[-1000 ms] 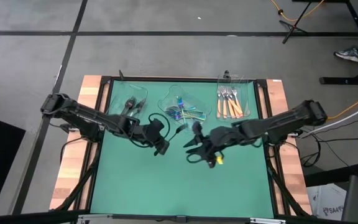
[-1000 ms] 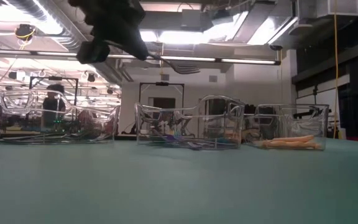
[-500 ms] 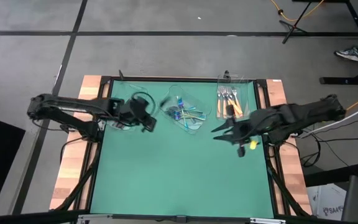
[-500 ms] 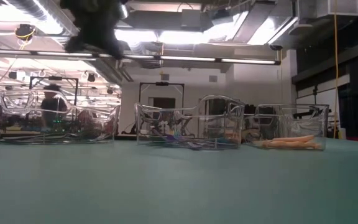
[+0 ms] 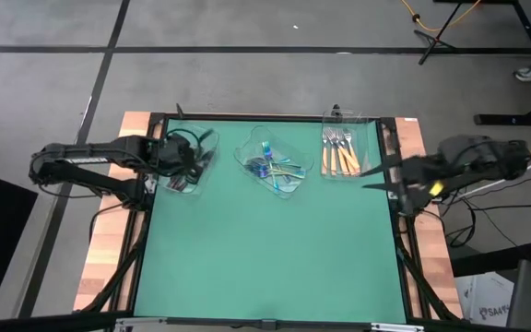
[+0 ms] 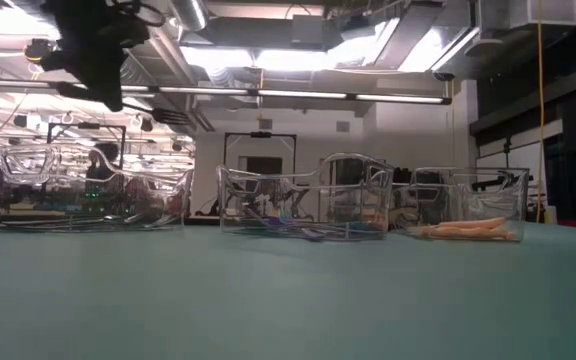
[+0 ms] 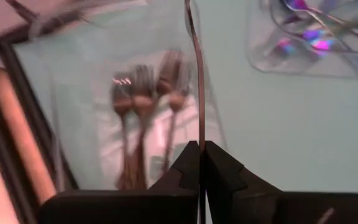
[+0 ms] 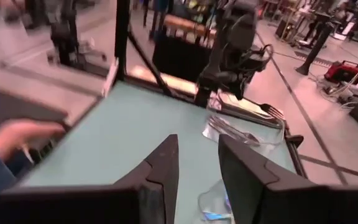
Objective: Sort silverware by color (type)
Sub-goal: Put the black fork into the left transparent bin
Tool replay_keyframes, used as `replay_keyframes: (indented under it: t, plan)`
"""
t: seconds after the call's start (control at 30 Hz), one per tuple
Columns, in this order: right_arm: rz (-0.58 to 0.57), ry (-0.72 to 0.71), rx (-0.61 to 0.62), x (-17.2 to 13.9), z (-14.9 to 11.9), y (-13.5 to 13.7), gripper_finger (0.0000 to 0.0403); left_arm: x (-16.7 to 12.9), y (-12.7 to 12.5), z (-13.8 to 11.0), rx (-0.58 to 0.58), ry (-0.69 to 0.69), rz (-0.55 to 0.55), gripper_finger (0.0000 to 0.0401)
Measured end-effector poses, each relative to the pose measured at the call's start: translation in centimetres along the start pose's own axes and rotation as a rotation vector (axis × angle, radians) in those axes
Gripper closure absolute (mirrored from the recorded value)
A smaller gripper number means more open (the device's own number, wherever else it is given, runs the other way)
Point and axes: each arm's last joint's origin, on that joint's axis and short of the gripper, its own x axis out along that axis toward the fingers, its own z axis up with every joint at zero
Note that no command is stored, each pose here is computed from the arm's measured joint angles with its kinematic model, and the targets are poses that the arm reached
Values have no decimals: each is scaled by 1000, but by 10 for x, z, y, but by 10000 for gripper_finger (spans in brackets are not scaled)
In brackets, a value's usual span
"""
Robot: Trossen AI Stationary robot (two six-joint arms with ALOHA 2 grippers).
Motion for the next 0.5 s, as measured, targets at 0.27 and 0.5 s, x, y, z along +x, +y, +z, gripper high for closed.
replay_keyframes:
  t: [0.27,0.5]
  plan:
    - [23,-35,115,-29,-14,0,297,34,12,-16,77,20,148,400]
    - [33,-23,146,-10,-51,11,297,69,25,-38,102,101,217,400]
